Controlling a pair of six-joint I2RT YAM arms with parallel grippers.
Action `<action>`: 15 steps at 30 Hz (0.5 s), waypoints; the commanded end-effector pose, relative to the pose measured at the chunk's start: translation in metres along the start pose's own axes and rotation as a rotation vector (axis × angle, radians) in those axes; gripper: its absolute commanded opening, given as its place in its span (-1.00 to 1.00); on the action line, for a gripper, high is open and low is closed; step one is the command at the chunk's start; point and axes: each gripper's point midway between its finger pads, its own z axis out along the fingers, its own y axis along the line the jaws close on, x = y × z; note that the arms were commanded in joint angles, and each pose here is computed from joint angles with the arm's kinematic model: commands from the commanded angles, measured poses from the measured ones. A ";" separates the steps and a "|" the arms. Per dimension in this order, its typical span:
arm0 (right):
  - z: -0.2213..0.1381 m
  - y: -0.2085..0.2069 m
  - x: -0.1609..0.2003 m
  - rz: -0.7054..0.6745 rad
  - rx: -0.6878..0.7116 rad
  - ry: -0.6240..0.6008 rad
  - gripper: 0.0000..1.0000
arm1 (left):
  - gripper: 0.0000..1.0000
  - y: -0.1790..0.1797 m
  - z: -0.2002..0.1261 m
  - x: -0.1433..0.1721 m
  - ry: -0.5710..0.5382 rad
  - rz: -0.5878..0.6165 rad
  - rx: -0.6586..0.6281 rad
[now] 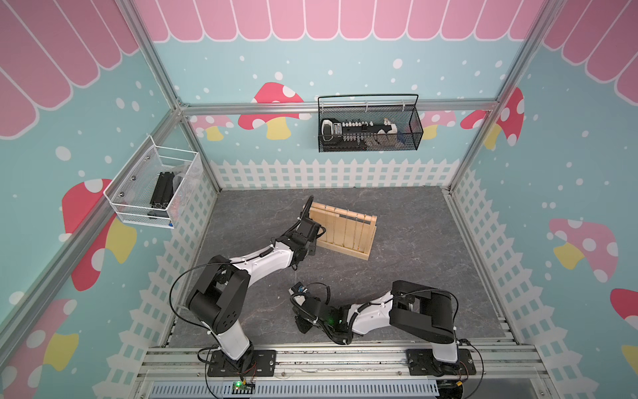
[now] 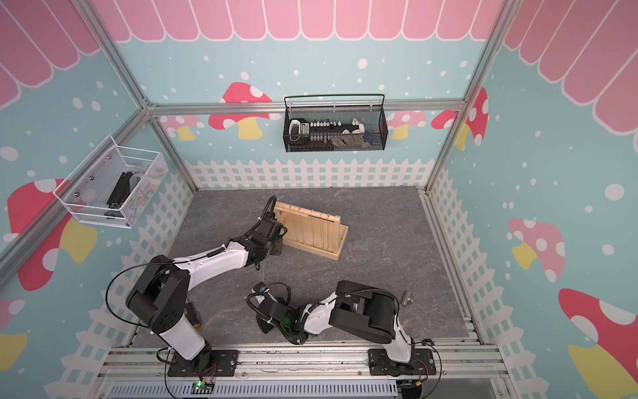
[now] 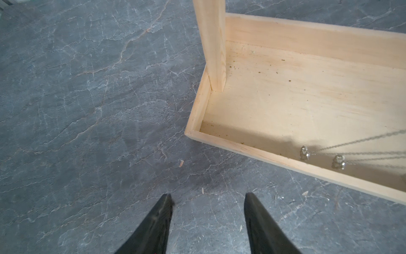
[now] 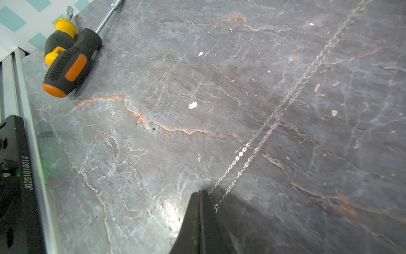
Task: Take the necklace off the jewelry display stand
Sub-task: Place the necklace at the center of the board.
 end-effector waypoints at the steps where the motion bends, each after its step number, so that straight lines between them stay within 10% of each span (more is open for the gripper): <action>1: -0.002 -0.010 0.028 -0.003 0.038 0.075 -1.00 | 0.08 0.000 0.003 -0.010 -0.008 0.006 0.006; 15: -0.003 -0.011 0.031 0.004 0.045 0.078 -1.00 | 0.08 0.004 0.003 -0.023 -0.018 -0.002 0.009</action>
